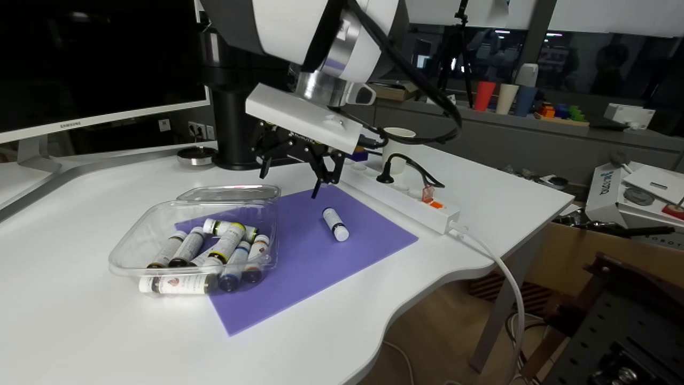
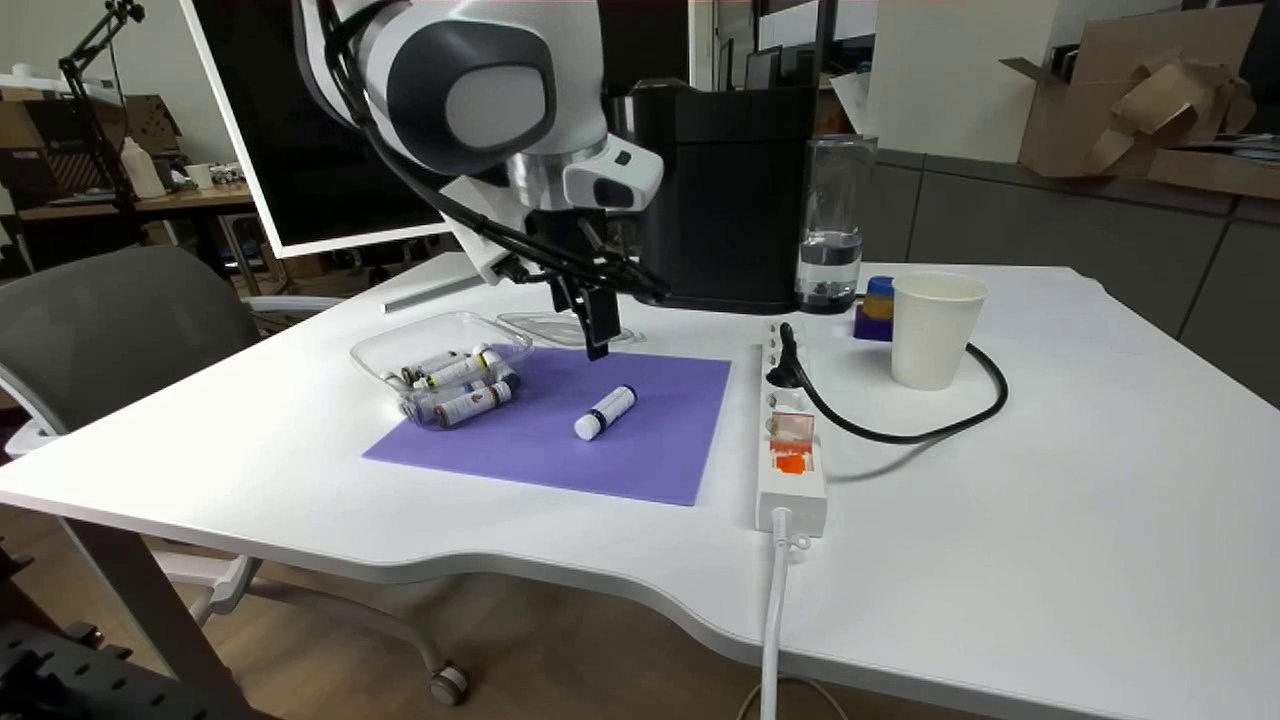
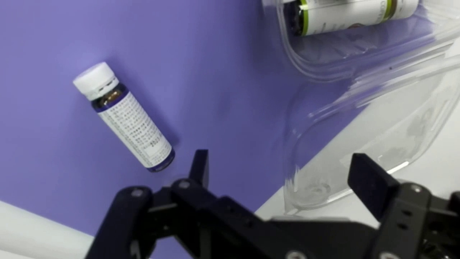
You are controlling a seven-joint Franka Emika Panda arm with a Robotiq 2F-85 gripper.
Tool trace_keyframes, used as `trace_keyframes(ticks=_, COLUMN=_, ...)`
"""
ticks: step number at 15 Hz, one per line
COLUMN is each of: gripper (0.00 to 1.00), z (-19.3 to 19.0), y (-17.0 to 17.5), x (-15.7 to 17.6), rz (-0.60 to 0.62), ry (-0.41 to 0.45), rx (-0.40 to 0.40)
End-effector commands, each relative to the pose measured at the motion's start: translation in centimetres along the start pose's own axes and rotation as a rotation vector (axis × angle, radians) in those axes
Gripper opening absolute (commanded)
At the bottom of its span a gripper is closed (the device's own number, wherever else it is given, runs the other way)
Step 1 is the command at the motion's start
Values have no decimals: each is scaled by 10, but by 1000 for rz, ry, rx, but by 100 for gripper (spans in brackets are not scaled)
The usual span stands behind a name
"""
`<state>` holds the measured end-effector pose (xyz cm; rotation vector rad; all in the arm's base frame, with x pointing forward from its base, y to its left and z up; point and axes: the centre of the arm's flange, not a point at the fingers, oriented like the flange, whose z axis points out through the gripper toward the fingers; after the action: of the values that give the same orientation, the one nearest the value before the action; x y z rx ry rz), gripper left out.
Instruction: Close the lid on the clear bowl
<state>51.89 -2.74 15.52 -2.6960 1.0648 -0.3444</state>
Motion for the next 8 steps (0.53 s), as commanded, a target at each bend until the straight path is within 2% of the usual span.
trace_keyframes(ticks=1, gripper=100, z=8, y=6, x=-2, rz=37, ry=-22, rx=8)
trace_keyframes(ticks=8, gripper=100, z=29, y=6, x=-10, rz=26, ry=-85, rx=59)
